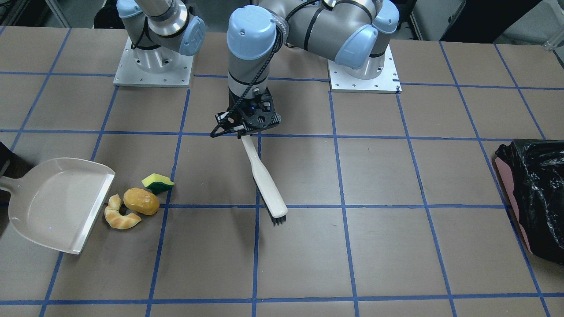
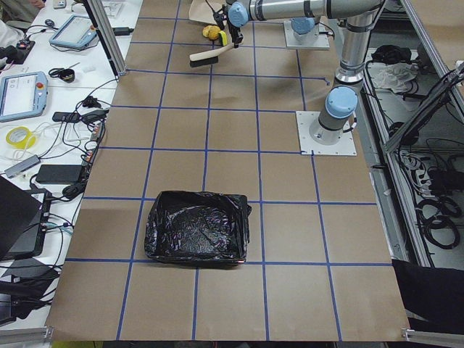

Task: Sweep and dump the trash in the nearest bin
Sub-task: 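Place the dustpan beside the bread while the left gripper brings the brush over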

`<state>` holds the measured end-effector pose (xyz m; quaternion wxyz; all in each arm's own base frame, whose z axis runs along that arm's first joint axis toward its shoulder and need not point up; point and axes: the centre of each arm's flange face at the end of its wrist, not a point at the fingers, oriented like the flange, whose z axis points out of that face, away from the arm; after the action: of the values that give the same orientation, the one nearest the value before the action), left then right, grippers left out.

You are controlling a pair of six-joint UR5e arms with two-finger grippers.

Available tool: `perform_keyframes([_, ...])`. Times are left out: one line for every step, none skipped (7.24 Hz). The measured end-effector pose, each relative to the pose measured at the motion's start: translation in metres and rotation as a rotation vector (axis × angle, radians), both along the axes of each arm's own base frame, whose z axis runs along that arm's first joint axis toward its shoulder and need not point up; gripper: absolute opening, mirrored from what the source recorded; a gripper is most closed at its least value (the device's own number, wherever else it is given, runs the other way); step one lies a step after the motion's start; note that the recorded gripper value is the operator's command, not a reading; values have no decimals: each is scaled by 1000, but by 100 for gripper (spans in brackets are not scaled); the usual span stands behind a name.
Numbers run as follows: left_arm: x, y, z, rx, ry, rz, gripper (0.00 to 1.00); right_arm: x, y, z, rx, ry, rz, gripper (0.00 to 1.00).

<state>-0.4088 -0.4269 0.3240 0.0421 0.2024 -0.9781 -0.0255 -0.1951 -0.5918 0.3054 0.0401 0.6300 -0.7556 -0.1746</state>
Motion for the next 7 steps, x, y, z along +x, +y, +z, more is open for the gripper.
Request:
perform_keyframes([-16,5,-9,-3,10,5,0,-10,-2,-6,11,-8,71,0])
perform_keyframes([-28,9,-14,-2,15,11,0,-15,-4,-9,17,-10,140,0])
perform_keyframes([-41,16,-18,4,16,21,0,-16,-6,-13,24,-11,190,0])
perform_keyframes([-57,26,-23,7,19,33,0,-17,-6,-16,30,-11,211,0])
perform_keyframes([-74,37,-27,1,33,42,0,-19,-5,-17,39,1,215,0])
perform_keyframes([-88,48,-30,-1,44,38,0,-22,-3,-17,45,22,201,0])
perform_keyframes([-94,55,-32,1,49,12,0,-25,-2,-18,45,33,176,0])
